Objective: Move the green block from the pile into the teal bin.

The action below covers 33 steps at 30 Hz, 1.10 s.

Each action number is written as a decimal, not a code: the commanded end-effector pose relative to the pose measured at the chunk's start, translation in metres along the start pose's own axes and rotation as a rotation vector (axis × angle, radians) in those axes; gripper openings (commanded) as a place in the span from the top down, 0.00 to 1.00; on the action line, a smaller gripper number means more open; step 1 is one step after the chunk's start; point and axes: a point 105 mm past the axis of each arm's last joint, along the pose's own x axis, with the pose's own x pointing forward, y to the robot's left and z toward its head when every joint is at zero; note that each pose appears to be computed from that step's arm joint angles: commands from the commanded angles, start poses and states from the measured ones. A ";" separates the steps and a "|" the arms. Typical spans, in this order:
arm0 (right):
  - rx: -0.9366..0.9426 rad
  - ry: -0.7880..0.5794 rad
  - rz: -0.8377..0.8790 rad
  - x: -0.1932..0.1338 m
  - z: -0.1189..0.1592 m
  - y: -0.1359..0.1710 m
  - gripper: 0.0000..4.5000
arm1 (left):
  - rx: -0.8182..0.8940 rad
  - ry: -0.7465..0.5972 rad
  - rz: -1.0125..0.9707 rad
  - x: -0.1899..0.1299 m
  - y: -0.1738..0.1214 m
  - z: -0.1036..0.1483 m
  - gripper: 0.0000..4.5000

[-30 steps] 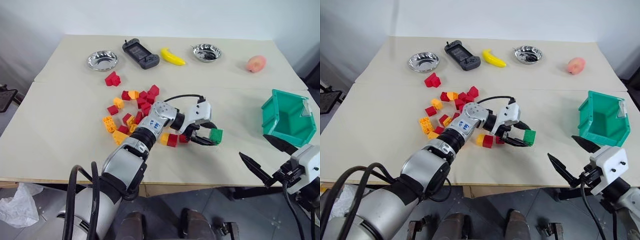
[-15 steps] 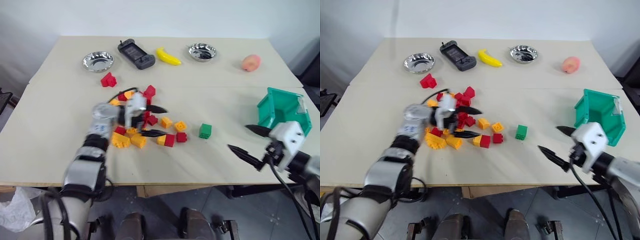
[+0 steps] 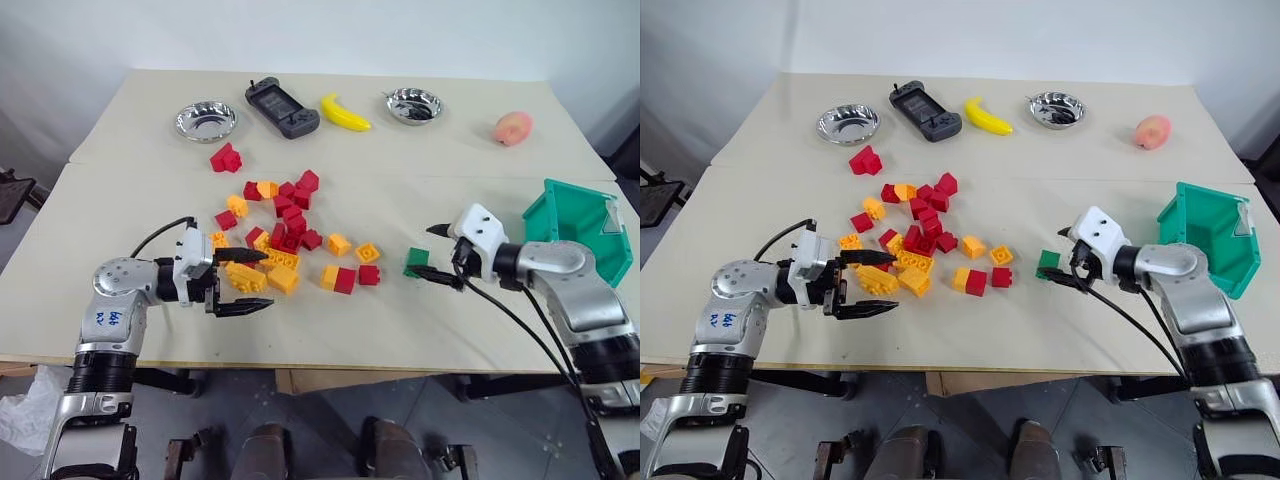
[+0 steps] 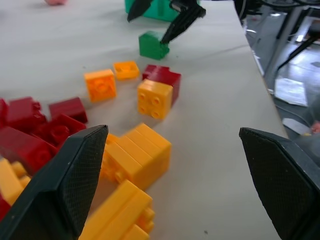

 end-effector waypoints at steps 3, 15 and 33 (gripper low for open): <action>0.059 -0.020 0.074 0.011 -0.004 0.001 0.00 | 0.020 -0.010 0.005 -0.002 -0.003 0.010 0.01; 0.052 -0.015 0.109 0.004 -0.010 0.008 0.57 | 0.015 -0.048 0.025 0.003 -0.006 0.015 0.00; 0.220 -0.147 -0.896 -0.197 -0.013 -0.088 0.57 | -0.037 -0.308 0.021 0.082 -0.005 0.054 0.00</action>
